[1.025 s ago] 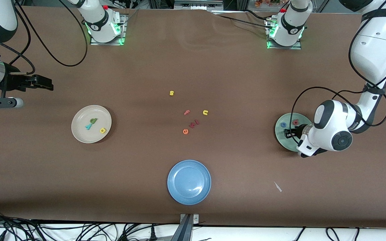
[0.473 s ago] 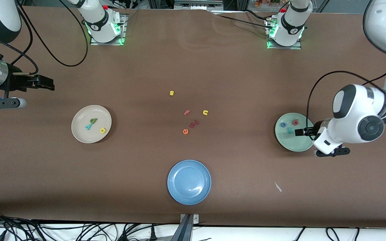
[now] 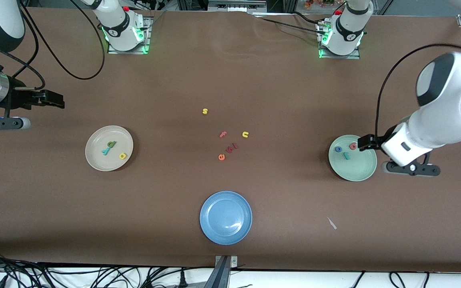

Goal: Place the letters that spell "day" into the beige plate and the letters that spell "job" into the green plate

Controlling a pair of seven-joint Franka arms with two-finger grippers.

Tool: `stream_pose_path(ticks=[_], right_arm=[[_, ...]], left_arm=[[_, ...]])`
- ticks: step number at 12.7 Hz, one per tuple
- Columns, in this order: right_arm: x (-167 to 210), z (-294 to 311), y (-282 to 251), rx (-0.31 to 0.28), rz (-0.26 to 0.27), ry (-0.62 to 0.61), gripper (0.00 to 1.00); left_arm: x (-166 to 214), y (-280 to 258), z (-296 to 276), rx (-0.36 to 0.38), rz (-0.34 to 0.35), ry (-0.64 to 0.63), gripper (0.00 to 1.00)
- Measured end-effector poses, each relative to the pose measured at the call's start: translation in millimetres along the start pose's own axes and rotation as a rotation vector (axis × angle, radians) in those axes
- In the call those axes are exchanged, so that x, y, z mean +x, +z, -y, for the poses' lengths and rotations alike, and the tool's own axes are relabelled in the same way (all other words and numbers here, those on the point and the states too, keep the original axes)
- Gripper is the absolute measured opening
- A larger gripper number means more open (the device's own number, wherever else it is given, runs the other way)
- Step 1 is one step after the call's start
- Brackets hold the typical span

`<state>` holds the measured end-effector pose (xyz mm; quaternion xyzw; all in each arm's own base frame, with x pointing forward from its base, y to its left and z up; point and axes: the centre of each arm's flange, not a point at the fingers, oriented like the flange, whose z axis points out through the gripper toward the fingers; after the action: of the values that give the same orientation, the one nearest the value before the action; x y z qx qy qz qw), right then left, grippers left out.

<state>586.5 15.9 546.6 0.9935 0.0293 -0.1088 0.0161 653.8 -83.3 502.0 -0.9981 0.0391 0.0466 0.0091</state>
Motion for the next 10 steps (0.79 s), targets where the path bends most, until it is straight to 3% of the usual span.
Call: stream_pose_path(ticks=[6, 10], right_arm=[[0.0, -1.3, 0.1, 0.000, 0.000, 0.002, 1.00], [0.0, -0.7, 0.0, -0.001, 0.000, 0.001, 1.00]], left_arm=[[-32.3, -70.1, 24.6, 0.026, -0.067, -0.091, 1.00], [-60.4, -80.2, 49.7, -0.043, -0.099, -0.172, 1.00]])
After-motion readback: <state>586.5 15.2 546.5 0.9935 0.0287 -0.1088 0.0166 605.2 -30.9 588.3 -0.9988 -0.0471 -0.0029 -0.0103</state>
